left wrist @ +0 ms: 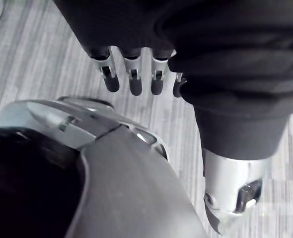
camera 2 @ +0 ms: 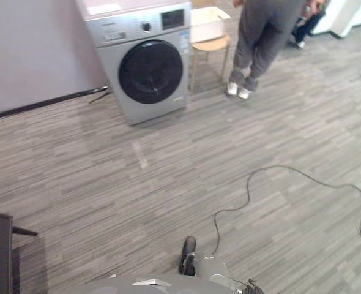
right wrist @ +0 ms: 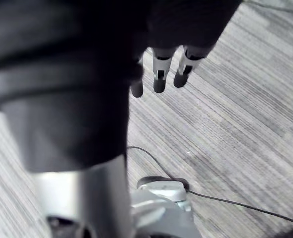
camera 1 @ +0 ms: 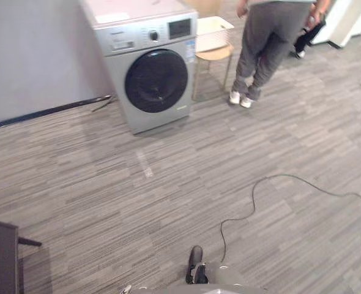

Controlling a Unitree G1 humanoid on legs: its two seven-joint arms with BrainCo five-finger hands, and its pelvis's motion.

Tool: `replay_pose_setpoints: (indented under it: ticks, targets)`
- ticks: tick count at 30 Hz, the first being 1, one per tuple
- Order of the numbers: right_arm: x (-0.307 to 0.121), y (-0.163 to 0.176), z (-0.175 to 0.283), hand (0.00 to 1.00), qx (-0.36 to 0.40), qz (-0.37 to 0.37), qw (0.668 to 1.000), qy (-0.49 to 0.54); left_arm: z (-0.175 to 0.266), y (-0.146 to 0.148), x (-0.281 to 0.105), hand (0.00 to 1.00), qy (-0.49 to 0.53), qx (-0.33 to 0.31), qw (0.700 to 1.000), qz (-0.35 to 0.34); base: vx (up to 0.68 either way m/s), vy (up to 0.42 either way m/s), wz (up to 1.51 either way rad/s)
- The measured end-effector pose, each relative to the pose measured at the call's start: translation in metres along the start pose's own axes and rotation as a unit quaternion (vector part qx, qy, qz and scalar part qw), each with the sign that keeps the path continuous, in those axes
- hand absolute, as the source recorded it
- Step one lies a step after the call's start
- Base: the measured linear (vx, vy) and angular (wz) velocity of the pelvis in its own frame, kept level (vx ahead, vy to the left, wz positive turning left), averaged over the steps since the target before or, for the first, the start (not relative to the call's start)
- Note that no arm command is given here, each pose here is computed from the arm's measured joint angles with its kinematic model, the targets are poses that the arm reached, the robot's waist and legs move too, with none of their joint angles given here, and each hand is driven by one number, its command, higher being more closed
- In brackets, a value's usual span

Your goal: Organize washtable

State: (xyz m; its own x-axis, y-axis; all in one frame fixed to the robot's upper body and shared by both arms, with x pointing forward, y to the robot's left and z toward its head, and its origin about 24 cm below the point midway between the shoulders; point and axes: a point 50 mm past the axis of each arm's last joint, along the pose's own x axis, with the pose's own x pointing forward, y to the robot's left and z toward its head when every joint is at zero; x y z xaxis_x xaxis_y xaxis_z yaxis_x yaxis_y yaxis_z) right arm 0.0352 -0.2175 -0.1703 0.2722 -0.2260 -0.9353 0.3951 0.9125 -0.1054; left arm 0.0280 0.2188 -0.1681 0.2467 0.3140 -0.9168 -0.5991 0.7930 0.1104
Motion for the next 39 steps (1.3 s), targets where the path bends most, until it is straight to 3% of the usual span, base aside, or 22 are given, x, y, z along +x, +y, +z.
replay_pose_setpoints:
  ticks: [5, 14, 21, 27, 31, 36, 39]
  targets:
    - [0.000, -0.007, 0.001, 0.00, 0.028, -0.011, 1.000, -0.001, 0.021, -0.016, 0.000, 0.00, -0.056, 0.015, 0.998, -0.038, 0.02, 0.030, -1.24]
    - [-0.001, -0.006, 0.010, 0.00, 0.056, -0.023, 0.998, -0.033, 0.009, -0.020, -0.002, 0.00, -0.034, -0.038, 0.998, -0.031, 0.17, -0.030, -1.68]
    - [-0.003, 0.006, 0.011, 0.00, 0.092, -0.010, 0.994, -0.051, 0.021, -0.009, 0.002, 0.00, -0.038, 0.032, 0.998, -0.025, 0.32, 0.066, -1.37]
    - [-0.004, -0.002, 0.007, 0.00, 0.153, -0.026, 0.987, -0.046, 0.051, -0.077, 0.003, 0.00, -0.068, 0.078, 0.987, -0.120, 0.00, 0.143, -0.44]
    - [-0.006, -0.009, -0.004, 0.00, 0.160, -0.036, 0.986, -0.033, 0.038, -0.102, -0.004, 0.00, -0.056, 0.076, 0.983, -0.160, 0.51, -0.361, 0.03]
    - [-0.004, -0.015, 0.007, 0.00, 0.164, -0.035, 0.985, -0.048, 0.043, -0.097, -0.003, 0.00, -0.064, 0.041, 0.985, -0.157, 0.46, -0.423, -0.03]
    - [0.000, -0.008, 0.029, 0.00, 0.126, -0.016, 0.989, -0.071, 0.048, -0.079, -0.001, 0.00, -0.080, 0.027, 0.986, -0.141, 0.50, -0.224, -0.68]
